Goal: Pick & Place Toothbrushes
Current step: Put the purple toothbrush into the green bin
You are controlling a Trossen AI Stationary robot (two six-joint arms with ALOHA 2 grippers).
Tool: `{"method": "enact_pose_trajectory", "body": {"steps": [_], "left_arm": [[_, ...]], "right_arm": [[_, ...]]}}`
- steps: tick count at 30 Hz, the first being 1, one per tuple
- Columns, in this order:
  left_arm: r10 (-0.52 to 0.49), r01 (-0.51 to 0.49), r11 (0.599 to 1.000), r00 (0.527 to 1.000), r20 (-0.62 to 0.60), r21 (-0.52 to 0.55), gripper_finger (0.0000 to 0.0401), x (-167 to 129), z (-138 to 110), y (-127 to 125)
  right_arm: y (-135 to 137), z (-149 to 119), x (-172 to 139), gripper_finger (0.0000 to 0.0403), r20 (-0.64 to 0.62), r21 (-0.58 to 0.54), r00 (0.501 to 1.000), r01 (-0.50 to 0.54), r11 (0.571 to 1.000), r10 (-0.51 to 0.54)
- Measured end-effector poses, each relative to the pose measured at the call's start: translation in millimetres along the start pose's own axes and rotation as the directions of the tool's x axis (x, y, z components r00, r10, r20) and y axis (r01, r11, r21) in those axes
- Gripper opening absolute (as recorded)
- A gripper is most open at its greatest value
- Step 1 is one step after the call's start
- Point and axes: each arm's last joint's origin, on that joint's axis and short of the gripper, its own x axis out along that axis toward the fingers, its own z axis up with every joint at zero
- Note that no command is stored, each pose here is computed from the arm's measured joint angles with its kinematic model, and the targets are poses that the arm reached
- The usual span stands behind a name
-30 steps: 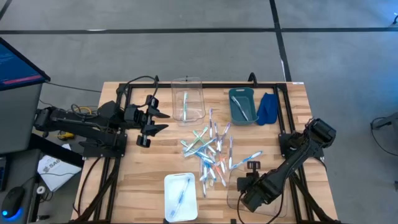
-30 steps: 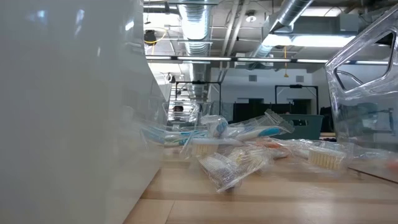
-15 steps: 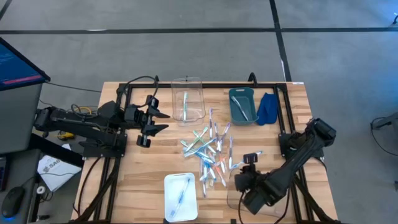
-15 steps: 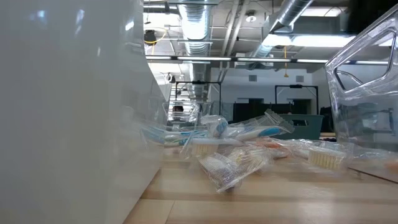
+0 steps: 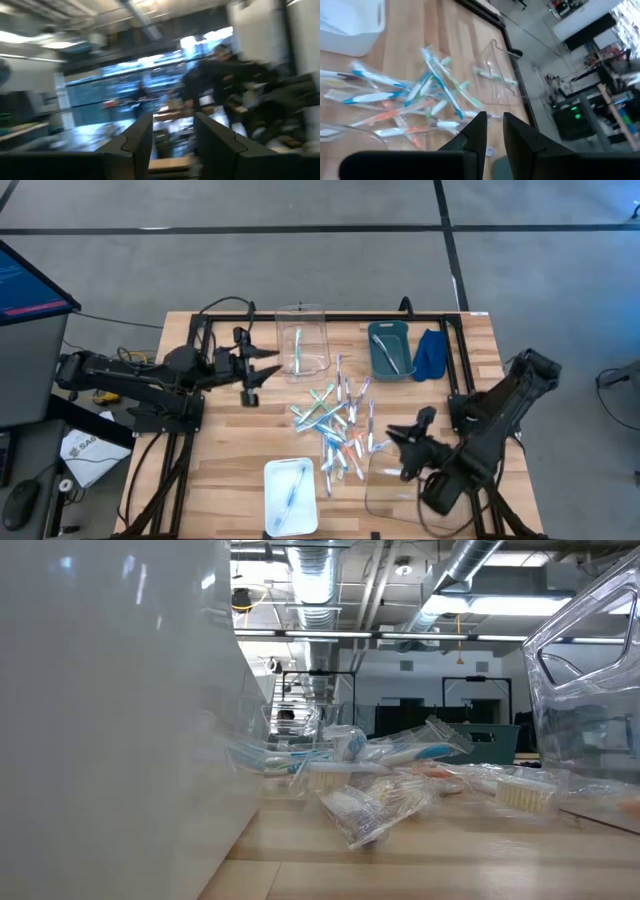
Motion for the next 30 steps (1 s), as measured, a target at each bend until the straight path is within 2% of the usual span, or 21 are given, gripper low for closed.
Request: {"method": "enact_pose_trajectory", "body": {"steps": [6, 12, 16, 20, 26, 30], "left_arm": [[0.173, -0.169, 0.983, 0.984, -0.045, 0.078, 0.0135, 11.2, -15.2, 19.4], [0.311, -0.307, 0.947, 0.95, -0.039, 0.092, 0.0135, 21.1, -31.0, 51.3], [0.312, -0.31, 0.95, 0.948, -0.059, 0.043, 0.0135, 29.2, -40.9, 70.1], [0.28, -0.282, 0.959, 0.956, -0.083, -0.008, 0.0135, 37.6, -51.4, 81.4], [0.203, -0.208, 0.977, 0.974, -0.099, -0.048, 0.0135, 45.0, -58.5, 80.7], [0.171, -0.177, 0.983, 0.98, -0.101, -0.056, 0.0135, 45.8, -57.8, 75.0]], "right_arm": [[-20.6, -42.6, 13.4, 0.0056, 0.034, 0.135, 0.999, 0.0, 0.991, -0.004], [-44.4, -63.8, 36.6, 0.0056, 0.038, 0.169, 0.998, 0.037, 0.985, -0.044], [-63.1, -73.6, 51.8, 0.0056, 0.008, 0.185, 1.0, 0.008, 0.983, -0.01], [-74.9, -81.0, 67.0, 0.0056, 0.032, 0.219, 0.999, -0.036, 0.975, 0.029], [-83.7, -86.4, 87.3, 0.0056, 0.094, 0.319, 0.985, -0.169, 0.933, 0.146], [-88.2, -88.9, 96.5, 0.0056, 0.067, 0.413, 0.986, -0.167, 0.895, 0.153]]}}
